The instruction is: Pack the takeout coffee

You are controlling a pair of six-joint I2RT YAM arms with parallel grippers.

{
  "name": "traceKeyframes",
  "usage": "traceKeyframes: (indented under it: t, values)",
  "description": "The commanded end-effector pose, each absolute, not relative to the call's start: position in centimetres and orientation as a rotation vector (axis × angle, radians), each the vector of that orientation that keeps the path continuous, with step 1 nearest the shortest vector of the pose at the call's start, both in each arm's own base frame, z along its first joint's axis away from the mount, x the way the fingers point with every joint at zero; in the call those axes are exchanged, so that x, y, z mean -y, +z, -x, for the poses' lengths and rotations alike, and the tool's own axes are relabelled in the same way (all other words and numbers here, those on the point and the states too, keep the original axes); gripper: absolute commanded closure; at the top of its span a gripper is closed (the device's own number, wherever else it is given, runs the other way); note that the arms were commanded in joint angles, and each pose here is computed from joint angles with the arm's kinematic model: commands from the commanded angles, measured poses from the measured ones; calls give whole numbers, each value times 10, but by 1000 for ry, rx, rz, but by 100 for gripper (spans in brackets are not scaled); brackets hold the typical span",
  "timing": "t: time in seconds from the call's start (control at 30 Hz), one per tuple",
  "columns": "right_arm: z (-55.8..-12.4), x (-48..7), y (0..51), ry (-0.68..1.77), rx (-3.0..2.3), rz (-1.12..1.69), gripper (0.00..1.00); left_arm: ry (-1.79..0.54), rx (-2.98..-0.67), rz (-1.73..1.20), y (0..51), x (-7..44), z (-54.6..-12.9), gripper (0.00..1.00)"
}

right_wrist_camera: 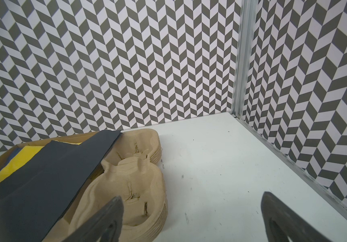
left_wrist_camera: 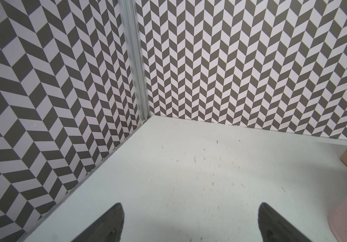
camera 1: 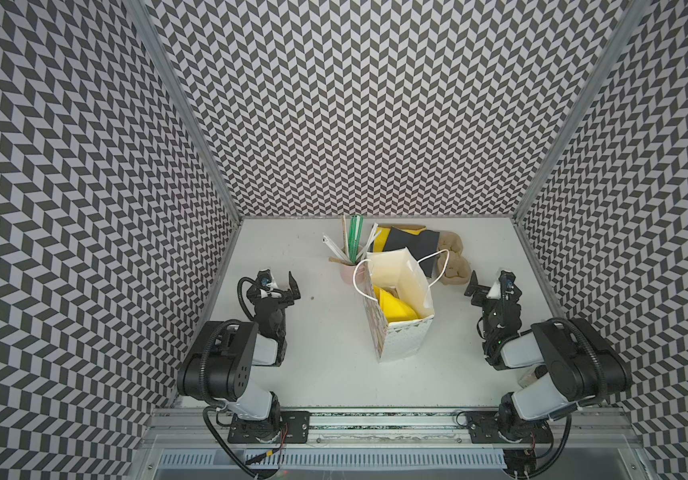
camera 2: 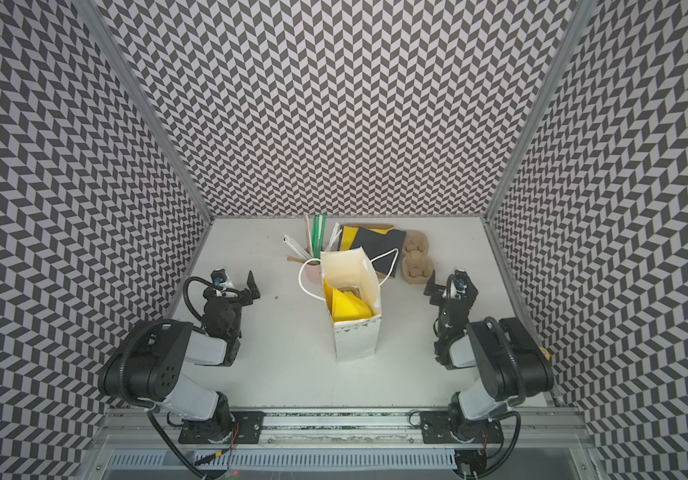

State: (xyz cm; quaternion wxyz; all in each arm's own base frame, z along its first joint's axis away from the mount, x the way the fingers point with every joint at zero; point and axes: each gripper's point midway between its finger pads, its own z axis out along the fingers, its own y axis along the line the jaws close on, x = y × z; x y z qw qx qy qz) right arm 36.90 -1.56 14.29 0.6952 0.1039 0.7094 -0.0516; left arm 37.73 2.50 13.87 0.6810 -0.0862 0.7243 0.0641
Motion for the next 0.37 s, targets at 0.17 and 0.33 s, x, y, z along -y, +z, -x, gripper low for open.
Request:
traceKeyframes:
  t: [0.17,0.33]
  values:
    - [-367,16,156,-108,-1521,-231,1,142,-1597,183,146,-23,-378,0]
    - [-367,17,157,-106,-1519,-234,1,135,-1593,180,147,-23,-376,0]
